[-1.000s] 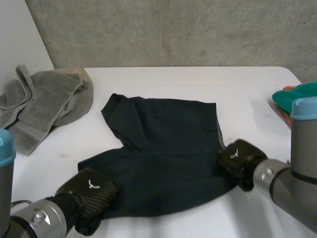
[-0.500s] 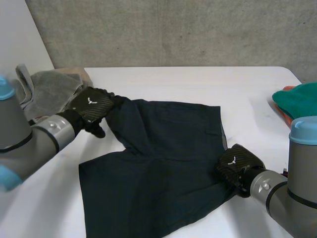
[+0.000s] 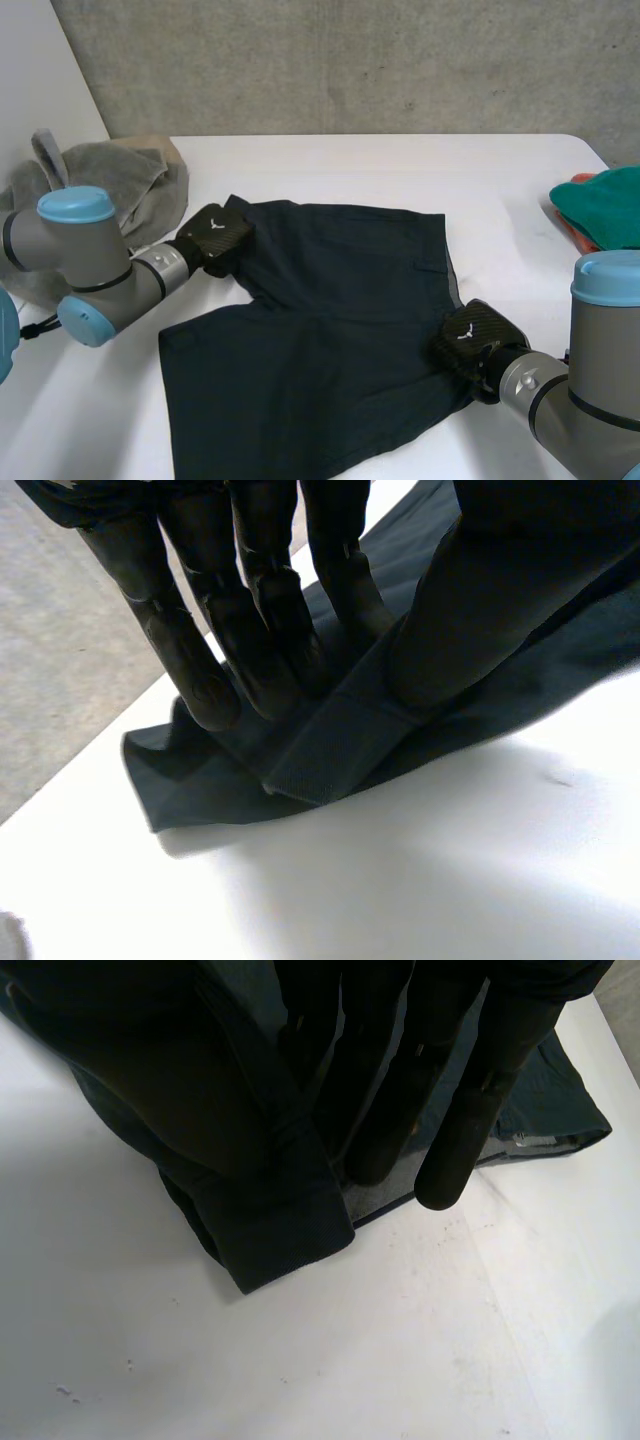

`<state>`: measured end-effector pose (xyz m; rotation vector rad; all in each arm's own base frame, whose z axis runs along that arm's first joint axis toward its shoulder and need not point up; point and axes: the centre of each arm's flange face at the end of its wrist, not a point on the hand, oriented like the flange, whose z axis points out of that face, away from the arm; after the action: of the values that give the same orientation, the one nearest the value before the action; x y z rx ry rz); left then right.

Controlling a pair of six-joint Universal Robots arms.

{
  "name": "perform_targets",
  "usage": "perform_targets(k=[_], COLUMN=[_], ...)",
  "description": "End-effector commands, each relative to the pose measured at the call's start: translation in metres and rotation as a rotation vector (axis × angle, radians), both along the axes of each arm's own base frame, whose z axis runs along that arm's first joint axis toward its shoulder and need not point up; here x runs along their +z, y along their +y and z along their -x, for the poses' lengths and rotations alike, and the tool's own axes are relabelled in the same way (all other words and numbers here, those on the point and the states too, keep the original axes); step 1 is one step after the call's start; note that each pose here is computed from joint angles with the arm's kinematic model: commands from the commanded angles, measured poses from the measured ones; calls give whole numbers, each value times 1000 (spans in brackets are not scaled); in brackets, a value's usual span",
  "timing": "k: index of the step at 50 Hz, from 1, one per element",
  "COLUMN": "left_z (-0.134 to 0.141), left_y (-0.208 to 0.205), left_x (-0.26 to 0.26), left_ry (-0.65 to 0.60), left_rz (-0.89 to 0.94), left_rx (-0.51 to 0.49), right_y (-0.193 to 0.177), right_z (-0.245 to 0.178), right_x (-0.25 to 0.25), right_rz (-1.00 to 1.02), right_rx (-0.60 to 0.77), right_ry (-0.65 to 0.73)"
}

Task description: Fold the laundry.

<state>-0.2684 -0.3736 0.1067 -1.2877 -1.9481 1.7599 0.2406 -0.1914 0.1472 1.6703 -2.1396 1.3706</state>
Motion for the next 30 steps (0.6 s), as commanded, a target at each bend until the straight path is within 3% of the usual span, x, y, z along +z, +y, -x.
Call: perform_targets(k=[1, 11, 20, 26, 30], left_z=[-4, -21, -38, -34, -34], left_y=[23, 59, 72, 78, 88], left_x=[41, 56, 32, 42, 72], left_ry=[-22, -81, -298, -279, -193], left_rz=[55, 40, 43, 39, 29], left_rx=[85, 122, 163, 155, 184], right_y=[-1, 2, 0, -3, -4], right_z=[0, -1, -1, -1, -3], right_x=[1, 0, 1, 3, 4], right_rz=[2, -1, -4, -10, -23], right_rx=[-2, 5, -19, -40, -48], right_ry=[-1, -1, -34, -68, -101])
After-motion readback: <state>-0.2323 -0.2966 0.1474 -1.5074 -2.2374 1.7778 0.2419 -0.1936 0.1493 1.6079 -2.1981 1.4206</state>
